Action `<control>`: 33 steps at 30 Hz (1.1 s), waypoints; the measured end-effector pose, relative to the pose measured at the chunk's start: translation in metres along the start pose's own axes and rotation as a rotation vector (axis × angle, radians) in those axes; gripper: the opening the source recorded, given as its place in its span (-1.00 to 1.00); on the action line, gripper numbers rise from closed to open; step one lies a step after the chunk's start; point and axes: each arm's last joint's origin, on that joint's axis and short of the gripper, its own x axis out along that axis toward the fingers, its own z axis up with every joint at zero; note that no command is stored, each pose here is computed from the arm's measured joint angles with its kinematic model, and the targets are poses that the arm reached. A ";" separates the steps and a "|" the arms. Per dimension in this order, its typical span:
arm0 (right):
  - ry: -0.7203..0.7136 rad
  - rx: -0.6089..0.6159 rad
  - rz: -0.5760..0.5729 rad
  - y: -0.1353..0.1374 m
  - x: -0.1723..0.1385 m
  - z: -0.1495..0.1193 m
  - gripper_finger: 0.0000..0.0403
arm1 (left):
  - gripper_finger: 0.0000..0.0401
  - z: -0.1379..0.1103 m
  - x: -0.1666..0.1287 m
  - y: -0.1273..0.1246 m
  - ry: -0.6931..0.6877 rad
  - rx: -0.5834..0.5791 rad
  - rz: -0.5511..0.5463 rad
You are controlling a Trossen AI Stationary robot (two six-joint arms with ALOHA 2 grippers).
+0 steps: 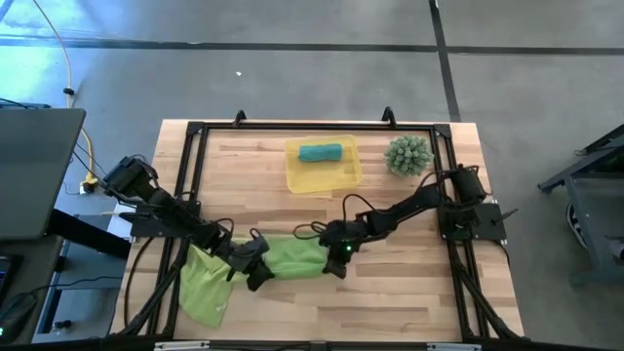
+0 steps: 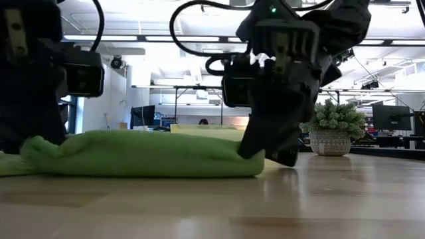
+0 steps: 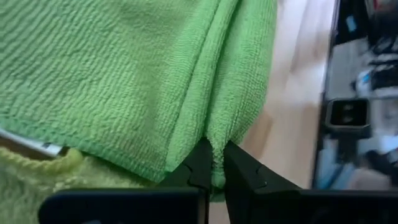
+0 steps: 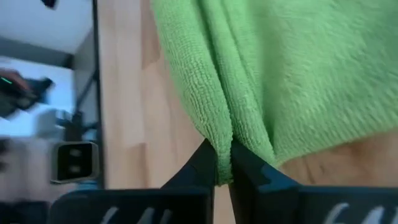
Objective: Roll microfiber towels into tight, uniform cylinder then place into a basket
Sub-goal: Roll the green microfiber cloth
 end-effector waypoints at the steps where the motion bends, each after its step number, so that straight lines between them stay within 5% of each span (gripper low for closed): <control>1: 0.008 0.034 0.013 -0.001 -0.001 0.001 -0.95 | -0.93 0.001 0.000 0.000 0.006 -0.041 -0.005; 8: 0.074 0.169 0.092 -0.003 -0.005 0.005 -0.94 | -0.93 0.008 0.000 -0.001 0.067 -0.254 -0.054; 17: 0.028 0.201 -0.032 -0.020 0.003 0.004 -0.94 | -0.93 0.009 0.000 0.012 0.085 -0.364 0.073; 22: -0.011 -0.018 -0.048 -0.019 0.003 0.006 -0.88 | -0.93 0.008 0.000 0.014 0.092 -0.347 0.099; 33: -0.115 -0.450 -0.066 0.007 -0.049 0.025 -0.24 | -0.93 0.007 0.000 0.016 0.106 -0.341 0.118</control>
